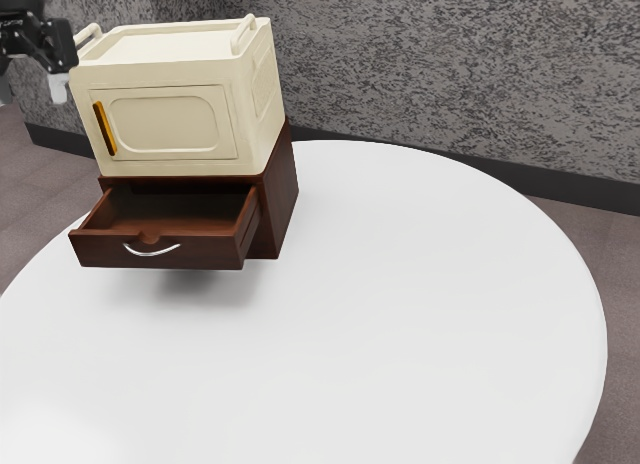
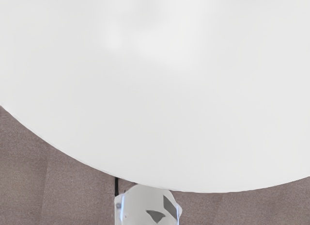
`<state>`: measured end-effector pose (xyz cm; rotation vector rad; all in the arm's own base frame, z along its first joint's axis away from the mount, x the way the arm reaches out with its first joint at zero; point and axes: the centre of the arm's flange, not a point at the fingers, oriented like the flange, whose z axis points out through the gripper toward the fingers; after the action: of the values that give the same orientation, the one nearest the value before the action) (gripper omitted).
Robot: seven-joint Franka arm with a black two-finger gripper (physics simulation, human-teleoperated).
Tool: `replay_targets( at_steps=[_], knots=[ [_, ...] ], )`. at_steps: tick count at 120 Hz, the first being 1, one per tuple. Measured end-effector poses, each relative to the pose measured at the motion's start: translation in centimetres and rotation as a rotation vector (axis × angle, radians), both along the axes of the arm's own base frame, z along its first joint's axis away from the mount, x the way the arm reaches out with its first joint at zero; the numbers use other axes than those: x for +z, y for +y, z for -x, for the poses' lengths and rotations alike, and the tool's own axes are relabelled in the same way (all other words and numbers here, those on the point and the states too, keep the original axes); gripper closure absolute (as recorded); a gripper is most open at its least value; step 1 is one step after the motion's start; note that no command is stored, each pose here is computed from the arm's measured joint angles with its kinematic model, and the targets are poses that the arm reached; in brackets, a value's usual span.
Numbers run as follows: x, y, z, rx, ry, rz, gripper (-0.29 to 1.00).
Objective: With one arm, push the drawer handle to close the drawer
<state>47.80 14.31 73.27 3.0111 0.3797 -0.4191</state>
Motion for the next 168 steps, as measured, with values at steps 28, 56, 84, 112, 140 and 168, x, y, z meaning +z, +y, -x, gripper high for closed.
replay_targets(
  at_steps=[28,56,84,112,140,168],
  knots=[
    [9.7,-0.6,-0.4,-0.086,-0.515,-0.181,0.02],
    [9.3,-2.5,-3.7,-0.160,-0.660,-0.177,0.02],
    [-13.5,-0.9,4.8,-0.168,-0.355,0.126,0.02],
    [-29.5,-0.2,13.1,0.000,-0.213,0.088,0.02],
    [-33.7,-0.2,6.6,0.078,-0.192,-0.031,0.02],
    [-34.1,0.1,2.0,0.151,-0.273,-0.093,0.02]
  ],
)
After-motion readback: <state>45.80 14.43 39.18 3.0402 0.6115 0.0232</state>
